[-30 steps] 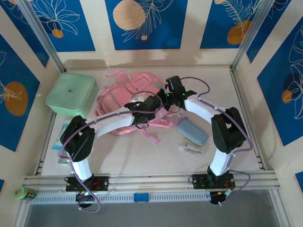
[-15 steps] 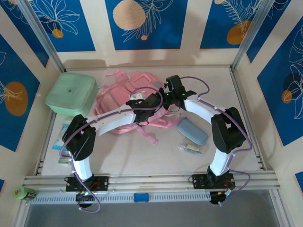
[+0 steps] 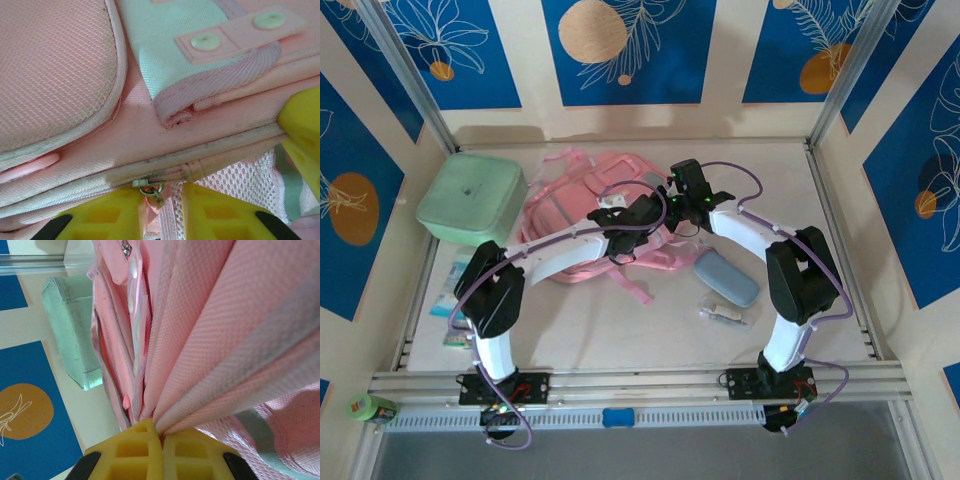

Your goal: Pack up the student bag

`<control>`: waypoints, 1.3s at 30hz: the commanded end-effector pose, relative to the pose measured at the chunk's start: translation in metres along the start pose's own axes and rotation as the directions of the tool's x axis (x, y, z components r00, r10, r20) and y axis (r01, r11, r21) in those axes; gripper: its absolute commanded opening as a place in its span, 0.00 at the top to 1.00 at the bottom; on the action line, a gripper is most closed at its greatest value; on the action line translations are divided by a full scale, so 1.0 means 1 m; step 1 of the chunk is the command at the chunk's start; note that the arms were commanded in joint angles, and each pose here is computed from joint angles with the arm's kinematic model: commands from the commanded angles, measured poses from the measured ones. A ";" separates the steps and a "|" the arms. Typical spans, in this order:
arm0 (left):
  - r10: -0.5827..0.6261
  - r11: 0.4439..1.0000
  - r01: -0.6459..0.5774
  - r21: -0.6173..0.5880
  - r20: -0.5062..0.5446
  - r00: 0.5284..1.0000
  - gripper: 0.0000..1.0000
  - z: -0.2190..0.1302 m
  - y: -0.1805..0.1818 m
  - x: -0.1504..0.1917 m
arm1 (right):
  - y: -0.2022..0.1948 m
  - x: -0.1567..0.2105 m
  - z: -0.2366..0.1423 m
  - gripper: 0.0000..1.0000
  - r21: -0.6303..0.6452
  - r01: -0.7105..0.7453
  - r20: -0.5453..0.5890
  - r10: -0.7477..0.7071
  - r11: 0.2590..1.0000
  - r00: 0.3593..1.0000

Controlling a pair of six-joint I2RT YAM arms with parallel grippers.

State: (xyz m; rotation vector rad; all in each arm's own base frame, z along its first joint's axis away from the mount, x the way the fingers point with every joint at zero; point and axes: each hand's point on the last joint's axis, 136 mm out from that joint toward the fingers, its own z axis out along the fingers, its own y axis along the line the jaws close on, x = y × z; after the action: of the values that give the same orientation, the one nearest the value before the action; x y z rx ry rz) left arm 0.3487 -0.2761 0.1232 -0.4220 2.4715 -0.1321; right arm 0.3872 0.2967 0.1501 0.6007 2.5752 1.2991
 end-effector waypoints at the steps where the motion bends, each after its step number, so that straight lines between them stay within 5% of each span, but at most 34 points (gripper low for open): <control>1: -0.025 0.999 0.024 0.038 0.028 0.999 0.74 0.006 -0.015 -0.012 | 0.021 0.011 0.001 1.00 -0.078 0.036 -0.045 -0.039 0.996 0.998; 10: -0.048 0.998 0.050 -0.037 0.058 0.997 0.77 0.015 -0.006 -0.023 | 0.020 0.013 0.000 1.00 -0.079 0.036 -0.047 -0.040 0.996 0.998; 18: -0.036 0.999 0.037 -0.010 0.062 0.997 0.99 0.001 -0.005 -0.032 | 0.015 0.011 0.001 1.00 -0.058 0.053 -0.040 -0.056 0.997 0.998; 29: 0.094 0.987 -0.078 0.138 -0.116 0.989 1.00 -0.028 0.002 0.002 | 0.005 -0.013 -0.004 1.00 -0.054 0.046 -0.050 -0.049 0.997 0.998; 39: 0.218 0.975 -0.220 0.012 -0.207 0.954 1.00 0.007 0.060 0.030 | 0.003 -0.009 0.000 1.00 -0.048 0.060 -0.067 -0.063 0.997 0.996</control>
State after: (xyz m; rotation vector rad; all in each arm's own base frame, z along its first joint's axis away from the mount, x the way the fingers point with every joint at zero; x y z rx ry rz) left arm 0.3205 -0.2463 0.1049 -0.2052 2.6532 -0.1551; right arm 0.3893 0.2863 0.1365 0.5620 2.6266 1.3236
